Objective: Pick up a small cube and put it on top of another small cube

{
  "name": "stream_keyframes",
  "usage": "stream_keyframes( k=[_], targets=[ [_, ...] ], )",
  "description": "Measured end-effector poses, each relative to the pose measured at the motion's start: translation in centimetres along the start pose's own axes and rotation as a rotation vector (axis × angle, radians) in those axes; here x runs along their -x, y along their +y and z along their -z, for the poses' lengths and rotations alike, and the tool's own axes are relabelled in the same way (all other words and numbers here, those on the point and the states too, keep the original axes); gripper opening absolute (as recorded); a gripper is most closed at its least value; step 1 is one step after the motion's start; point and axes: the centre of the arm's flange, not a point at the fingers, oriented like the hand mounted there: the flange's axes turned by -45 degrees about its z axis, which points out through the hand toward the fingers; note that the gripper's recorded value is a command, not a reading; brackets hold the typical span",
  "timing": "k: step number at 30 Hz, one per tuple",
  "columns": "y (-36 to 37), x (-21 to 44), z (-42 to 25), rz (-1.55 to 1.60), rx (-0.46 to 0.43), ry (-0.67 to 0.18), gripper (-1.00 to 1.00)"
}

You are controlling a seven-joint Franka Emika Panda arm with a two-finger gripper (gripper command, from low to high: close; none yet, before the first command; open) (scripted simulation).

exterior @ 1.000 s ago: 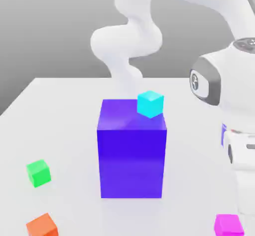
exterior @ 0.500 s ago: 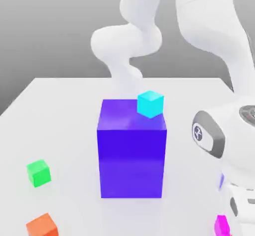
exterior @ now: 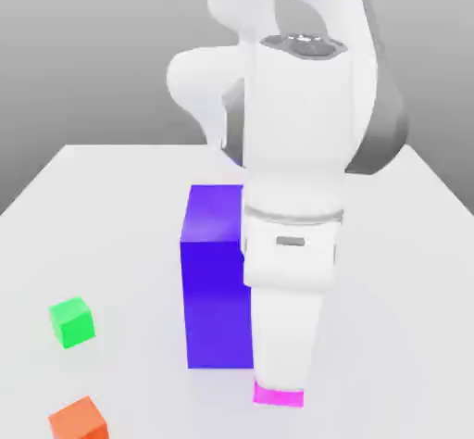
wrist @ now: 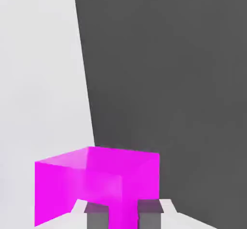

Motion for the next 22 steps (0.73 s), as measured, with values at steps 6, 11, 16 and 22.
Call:
stream_keyframes(
  k=[6,11,16,22],
  targets=[
    [-10.2,23.7,-1.6,-0.256,-0.101,-0.026,-1.0],
    [-14.7,25.2,-3.6,-0.262,-0.157,0.007,-1.0],
    [-14.6,25.1,-5.0,-0.256,-0.153,0.012,-1.0],
    [-15.1,25.1,-7.5,-0.257,-0.154,0.011,-1.0]
  ],
)
